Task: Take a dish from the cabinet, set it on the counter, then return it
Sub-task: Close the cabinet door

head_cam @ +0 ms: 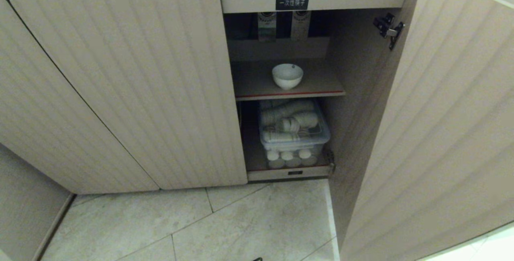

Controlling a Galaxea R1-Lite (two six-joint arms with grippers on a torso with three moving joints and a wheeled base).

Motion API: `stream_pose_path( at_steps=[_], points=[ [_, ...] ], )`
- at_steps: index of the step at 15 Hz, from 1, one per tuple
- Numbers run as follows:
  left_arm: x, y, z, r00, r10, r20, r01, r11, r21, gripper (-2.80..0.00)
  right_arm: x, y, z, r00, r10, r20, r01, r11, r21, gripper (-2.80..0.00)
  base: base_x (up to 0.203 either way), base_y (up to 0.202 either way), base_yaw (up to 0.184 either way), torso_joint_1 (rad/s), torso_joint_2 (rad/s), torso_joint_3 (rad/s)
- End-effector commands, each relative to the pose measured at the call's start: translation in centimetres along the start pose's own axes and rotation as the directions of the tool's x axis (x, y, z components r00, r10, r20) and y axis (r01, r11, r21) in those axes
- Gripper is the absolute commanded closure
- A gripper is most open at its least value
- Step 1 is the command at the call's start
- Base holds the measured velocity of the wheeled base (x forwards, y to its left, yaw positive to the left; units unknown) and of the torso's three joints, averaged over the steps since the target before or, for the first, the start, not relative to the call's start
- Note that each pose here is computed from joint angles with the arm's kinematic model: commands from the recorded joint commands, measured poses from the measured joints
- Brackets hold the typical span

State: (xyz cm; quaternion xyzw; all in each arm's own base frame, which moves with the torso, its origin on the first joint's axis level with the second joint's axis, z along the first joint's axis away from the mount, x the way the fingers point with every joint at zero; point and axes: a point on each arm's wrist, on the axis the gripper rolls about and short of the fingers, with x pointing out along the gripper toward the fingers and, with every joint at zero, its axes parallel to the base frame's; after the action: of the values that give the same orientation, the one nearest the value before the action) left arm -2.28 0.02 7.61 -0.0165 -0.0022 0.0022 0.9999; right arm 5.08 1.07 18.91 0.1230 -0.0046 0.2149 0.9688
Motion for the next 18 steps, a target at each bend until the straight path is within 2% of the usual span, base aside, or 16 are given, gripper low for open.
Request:
stream_pose_path(
  at_steps=[1, 4, 13, 18],
  points=[
    [0.0, 0.0, 0.0, 1.000, 0.000, 0.002, 0.000, 1.000, -0.001, 0.00, 0.8, -0.3, 0.0, 1.000, -0.001, -0.022, 0.002, 1.000, 0.010, 0.00, 0.000, 0.000, 0.000, 0.000, 0.00, 0.000],
    [0.0, 0.0, 0.0, 1.000, 0.000, 0.002, 0.000, 1.000, -0.001, 0.00, 1.6, -0.5, 0.3, 1.000, 0.007, -0.019, -0.007, 1.000, 0.010, 0.00, 0.000, 0.000, 0.000, 0.000, 0.00, 0.000],
    [0.0, 0.0, 0.0, 1.000, 0.000, 0.000, 0.000, 1.000, -0.001, 0.00, 2.5, -0.2, 1.3, 0.982, 0.188, -0.025, -0.188, 0.982, -0.008, 0.00, 0.000, 0.000, 0.000, 0.000, 0.00, 0.000],
    [0.0, 0.0, 0.0, 1.000, 0.000, 0.002, 0.000, 1.000, -0.001, 0.00, 3.7, -0.2, 2.9, 0.975, 0.223, -0.018, -0.223, 0.975, -0.016, 0.00, 0.000, 0.000, 0.000, 0.000, 0.00, 0.000]
  ],
)
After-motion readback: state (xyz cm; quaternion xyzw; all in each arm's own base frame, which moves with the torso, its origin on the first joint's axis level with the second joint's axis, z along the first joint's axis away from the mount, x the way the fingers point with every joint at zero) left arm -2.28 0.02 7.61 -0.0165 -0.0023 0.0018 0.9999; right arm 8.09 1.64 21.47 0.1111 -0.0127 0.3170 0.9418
